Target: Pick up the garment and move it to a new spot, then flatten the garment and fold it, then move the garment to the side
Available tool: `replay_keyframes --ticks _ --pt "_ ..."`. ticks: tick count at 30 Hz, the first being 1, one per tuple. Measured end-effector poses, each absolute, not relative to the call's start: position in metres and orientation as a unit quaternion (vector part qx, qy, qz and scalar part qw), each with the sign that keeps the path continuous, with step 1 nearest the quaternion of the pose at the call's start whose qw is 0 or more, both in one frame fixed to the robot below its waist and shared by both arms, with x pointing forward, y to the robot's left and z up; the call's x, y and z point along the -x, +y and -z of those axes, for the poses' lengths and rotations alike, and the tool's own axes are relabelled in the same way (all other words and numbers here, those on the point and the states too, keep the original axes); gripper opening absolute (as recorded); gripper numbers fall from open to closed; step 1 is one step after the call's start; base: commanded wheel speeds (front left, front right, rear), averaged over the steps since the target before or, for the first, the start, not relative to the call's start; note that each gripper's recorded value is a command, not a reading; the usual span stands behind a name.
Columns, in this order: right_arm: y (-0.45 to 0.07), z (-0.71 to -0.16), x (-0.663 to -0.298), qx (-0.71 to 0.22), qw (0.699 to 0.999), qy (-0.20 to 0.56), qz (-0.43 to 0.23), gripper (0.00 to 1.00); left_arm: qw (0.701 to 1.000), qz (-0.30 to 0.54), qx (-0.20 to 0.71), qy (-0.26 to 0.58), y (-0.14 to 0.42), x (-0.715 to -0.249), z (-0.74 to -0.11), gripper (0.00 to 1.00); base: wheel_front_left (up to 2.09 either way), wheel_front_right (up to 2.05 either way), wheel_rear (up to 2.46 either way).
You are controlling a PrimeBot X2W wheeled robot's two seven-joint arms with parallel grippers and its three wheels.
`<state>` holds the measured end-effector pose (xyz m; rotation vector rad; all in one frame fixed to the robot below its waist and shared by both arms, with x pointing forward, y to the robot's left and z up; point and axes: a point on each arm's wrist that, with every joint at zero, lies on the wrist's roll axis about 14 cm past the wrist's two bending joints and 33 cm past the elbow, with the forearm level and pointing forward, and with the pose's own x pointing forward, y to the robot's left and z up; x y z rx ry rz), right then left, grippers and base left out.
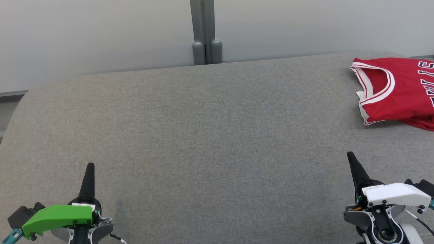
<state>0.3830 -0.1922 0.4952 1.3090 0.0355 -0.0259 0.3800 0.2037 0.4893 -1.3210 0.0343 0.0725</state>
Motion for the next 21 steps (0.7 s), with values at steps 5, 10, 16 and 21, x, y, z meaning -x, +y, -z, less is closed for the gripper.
replay_keyframes --ticks 5,10,16,21 --pt "-0.1932 -0.496 -0.3834 -0.625 0.781 0.016 0.011 0.0 0.777 -0.031 0.628 0.016 0.2029 -0.3806 -0.4902 0.0 0.0 0.0 0.0" --pt "-0.1941 -0.4985 -0.3851 -0.64 0.768 0.013 0.009 0.0 0.764 -0.027 0.644 0.015 0.2021 -0.3817 -0.492 0.0 0.0 0.0 0.0" --pt "-0.196 -0.4993 -0.3853 -0.657 0.754 0.011 0.01 0.0 0.751 -0.02 0.66 0.011 0.2013 -0.3837 -0.4957 0.0 0.0 0.0 0.0" --pt "-0.1971 -0.5004 -0.3857 -0.671 0.742 0.01 0.008 0.0 0.74 -0.017 0.673 0.011 0.2008 -0.3842 -0.4967 0.0 0.0 0.0 0.0"
